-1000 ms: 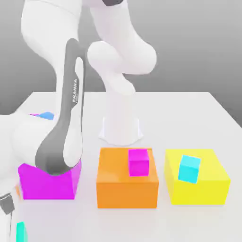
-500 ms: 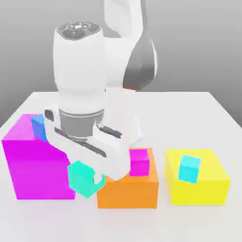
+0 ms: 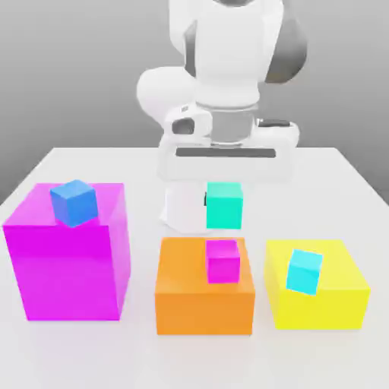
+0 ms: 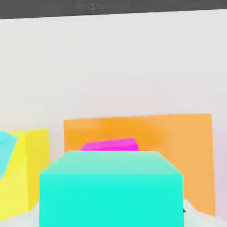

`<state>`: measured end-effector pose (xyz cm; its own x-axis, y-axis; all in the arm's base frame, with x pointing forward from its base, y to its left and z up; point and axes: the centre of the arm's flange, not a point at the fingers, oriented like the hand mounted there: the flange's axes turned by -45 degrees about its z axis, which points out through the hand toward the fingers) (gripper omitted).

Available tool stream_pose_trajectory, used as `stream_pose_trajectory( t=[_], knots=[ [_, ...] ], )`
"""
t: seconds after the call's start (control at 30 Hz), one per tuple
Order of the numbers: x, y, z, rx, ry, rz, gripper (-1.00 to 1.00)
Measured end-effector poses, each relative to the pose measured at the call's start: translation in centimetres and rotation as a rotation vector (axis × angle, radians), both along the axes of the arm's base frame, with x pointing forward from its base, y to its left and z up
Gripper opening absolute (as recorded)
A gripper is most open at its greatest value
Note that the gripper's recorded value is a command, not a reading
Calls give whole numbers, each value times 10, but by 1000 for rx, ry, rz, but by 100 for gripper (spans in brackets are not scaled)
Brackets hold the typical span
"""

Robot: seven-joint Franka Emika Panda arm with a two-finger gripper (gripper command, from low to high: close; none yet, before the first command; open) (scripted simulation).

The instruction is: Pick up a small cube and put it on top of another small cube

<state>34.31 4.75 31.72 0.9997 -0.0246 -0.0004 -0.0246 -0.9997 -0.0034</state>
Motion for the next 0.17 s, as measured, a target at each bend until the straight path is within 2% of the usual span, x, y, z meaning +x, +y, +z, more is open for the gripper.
stream_pose_trajectory(
  t=[0.03,0.07,0.17],
  knots=[
    [-1,0,-11,-1,0,2,-100],
    [-2,0,-22,-1,0,3,100],
    [-2,0,-22,-1,0,3,100]
  ],
)
